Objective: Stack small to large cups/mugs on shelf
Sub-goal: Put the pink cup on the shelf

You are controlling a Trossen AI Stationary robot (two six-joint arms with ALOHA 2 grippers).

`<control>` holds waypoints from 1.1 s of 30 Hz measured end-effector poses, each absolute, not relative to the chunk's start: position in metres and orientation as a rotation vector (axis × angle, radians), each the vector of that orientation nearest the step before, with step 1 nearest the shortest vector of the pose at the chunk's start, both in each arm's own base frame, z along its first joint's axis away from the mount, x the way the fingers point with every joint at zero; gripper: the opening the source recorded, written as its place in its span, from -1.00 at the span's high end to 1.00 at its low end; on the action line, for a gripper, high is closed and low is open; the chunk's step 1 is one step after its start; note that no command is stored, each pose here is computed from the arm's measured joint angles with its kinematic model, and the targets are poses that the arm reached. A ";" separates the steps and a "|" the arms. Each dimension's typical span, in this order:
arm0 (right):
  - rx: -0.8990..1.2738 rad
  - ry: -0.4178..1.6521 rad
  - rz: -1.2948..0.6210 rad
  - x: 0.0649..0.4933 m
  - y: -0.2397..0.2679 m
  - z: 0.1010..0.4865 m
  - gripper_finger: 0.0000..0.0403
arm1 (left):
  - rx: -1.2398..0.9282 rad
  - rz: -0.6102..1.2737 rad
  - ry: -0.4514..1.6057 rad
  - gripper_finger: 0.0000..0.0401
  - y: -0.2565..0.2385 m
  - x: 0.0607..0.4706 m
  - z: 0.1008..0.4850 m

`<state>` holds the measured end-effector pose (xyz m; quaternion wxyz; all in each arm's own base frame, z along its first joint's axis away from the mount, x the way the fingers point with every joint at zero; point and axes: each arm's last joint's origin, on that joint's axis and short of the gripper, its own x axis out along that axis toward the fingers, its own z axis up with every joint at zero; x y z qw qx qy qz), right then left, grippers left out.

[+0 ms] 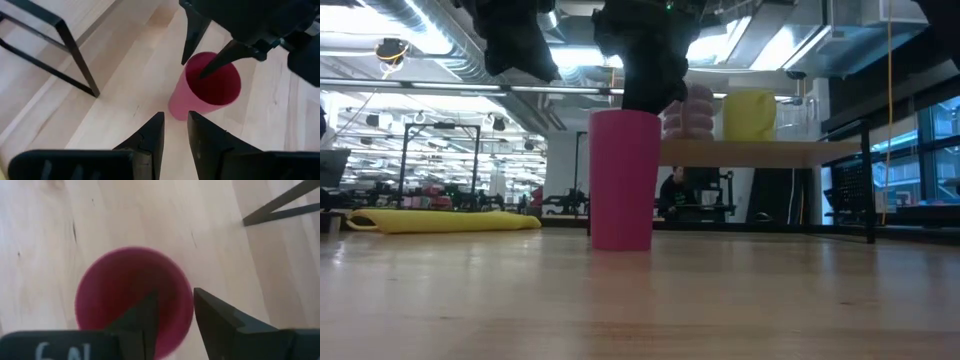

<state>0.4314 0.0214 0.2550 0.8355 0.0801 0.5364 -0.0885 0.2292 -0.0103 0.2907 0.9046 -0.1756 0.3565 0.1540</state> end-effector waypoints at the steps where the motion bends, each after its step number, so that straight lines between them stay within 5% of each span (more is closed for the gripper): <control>1: 0.167 1.142 -0.187 0.431 0.021 0.258 0.38 | -0.355 0.313 0.733 0.60 -0.011 0.230 0.291; 15: 0.060 0.985 -0.324 0.426 0.016 0.343 0.38 | -0.370 0.306 0.703 0.60 -0.008 0.231 0.292; 21: 0.002 0.893 -0.415 0.409 0.022 0.391 0.38 | -0.533 0.270 0.632 0.60 -0.013 0.237 0.270; 33: 0.024 0.954 -0.654 0.365 0.017 0.409 0.38 | -0.821 0.302 0.520 0.55 -0.016 0.250 0.247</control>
